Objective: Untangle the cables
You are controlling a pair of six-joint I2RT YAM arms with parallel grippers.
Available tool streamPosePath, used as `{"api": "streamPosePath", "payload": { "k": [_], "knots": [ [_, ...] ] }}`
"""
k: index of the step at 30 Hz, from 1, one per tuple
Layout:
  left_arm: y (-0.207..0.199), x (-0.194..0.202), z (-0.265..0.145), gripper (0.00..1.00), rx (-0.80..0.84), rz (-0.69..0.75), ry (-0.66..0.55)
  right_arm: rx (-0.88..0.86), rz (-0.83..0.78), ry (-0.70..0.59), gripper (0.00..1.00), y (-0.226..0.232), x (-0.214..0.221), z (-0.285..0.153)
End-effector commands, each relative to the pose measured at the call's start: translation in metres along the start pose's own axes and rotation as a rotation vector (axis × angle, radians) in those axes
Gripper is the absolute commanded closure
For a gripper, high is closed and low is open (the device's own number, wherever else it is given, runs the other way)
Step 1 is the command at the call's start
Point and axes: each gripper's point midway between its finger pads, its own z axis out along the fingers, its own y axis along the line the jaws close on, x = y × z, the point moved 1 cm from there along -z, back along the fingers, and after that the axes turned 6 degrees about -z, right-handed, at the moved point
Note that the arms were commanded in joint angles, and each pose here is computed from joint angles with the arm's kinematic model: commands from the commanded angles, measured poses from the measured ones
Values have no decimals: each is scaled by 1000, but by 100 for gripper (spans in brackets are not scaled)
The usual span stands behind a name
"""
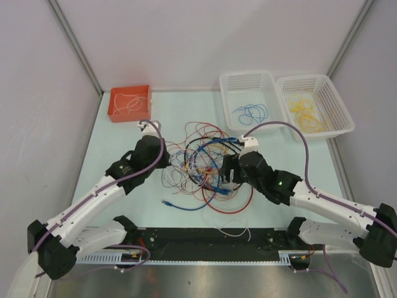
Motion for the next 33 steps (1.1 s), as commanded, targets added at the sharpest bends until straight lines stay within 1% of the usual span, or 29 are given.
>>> {"api": "streamPosePath", "payload": {
  "k": [1, 4, 7, 9, 12, 16, 17, 19, 20, 21, 22, 24, 25, 27, 30, 31, 33],
  "knots": [
    [40, -11, -11, 100, -128, 31, -17, -55, 1, -50, 18, 12, -15, 9],
    [64, -1, -5, 100, -207, 30, 8, -63, 1, -50, 18, 13, -15, 11],
    [79, 14, 2, 100, -250, 9, 59, -64, -6, -38, 18, 13, -13, 16],
    [80, 19, 5, 100, -235, -12, 79, -73, -12, -17, 19, 15, -8, 20],
    [71, 13, 3, 100, -180, -46, 54, -96, -9, -11, 20, 20, -8, 21],
    [44, -26, -20, 100, -35, -82, -92, -144, -11, -50, 21, 32, -17, 13],
    [33, -48, -36, 100, 19, -94, -162, -156, -17, -61, 21, 36, -19, 11],
    [18, -74, -53, 100, 87, -100, -241, -162, -14, -94, 21, 37, -27, 5],
    [5, -97, -71, 100, 139, -106, -303, -164, -19, -103, 21, 38, -28, 3],
    [-3, -107, -79, 100, 178, -93, -325, -170, -15, -121, 21, 39, -33, -1],
    [-15, -129, -96, 100, 224, -96, -377, -173, -13, -127, 21, 38, -35, -4],
    [-24, -142, -104, 100, 242, -77, -381, -178, -9, -137, 21, 38, -37, -8],
    [-32, -156, -117, 100, 270, -75, -409, -186, -3, -156, 21, 38, -42, -14],
    [-38, -163, -122, 100, 287, -64, -411, -180, 0, -169, 21, 35, -46, -20],
    [-49, -182, -140, 100, 326, -51, -453, -177, 7, -202, 21, 31, -54, -32],
    [-53, -192, -152, 100, 346, -51, -483, -177, 8, -210, 21, 30, -56, -34],
    [-59, -199, -159, 100, 370, -39, -496, -177, 12, -229, 21, 28, -60, -41]
  ]
}}
